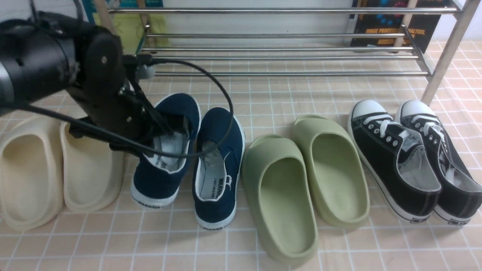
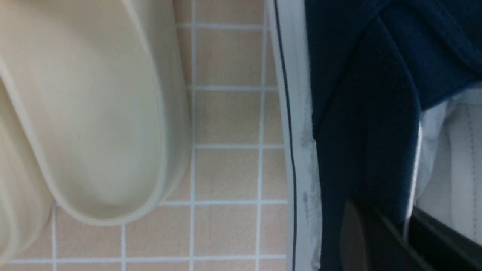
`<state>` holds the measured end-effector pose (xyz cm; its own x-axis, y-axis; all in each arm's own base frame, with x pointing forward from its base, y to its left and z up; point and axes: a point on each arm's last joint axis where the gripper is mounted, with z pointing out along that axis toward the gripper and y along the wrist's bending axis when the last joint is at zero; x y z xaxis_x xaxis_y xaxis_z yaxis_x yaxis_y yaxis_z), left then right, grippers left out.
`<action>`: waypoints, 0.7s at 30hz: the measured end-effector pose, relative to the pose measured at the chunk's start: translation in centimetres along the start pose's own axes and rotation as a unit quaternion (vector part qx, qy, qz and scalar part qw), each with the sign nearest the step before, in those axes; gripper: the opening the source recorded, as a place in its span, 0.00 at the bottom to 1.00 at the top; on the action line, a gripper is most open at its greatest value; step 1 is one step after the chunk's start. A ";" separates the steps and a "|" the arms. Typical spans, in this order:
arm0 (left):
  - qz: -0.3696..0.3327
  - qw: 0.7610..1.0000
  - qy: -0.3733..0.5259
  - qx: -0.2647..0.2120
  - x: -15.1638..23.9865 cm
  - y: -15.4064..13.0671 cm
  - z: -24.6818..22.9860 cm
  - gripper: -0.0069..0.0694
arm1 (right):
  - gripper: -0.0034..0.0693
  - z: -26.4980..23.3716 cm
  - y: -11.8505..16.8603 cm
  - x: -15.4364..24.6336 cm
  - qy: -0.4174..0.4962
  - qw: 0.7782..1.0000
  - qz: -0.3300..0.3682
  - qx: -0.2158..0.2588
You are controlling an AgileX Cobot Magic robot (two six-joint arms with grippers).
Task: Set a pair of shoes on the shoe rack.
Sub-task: Use the left arm to put a shoe into the shoe rack
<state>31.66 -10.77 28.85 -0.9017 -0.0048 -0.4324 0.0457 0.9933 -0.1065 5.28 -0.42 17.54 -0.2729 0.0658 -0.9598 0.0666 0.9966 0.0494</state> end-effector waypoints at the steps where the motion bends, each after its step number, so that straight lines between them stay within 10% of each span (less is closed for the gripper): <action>1: -0.005 1.000 -0.001 0.003 -0.1 0.1 -0.1 0.16 | 0.37 0.0 0.0 0.0 0.000 1.000 0.000 0.000; 21: -0.016 0.994 -0.083 0.064 -10.9 2.2 5.2 0.16 | 0.37 0.0 0.0 0.0 0.000 1.000 0.000 0.000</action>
<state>43.79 -9.18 28.70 -0.8207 -0.0652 -0.5676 0.0827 0.9695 -0.2309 5.28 -0.42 17.54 -0.2729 0.0658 -0.9598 0.0666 0.9966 0.0494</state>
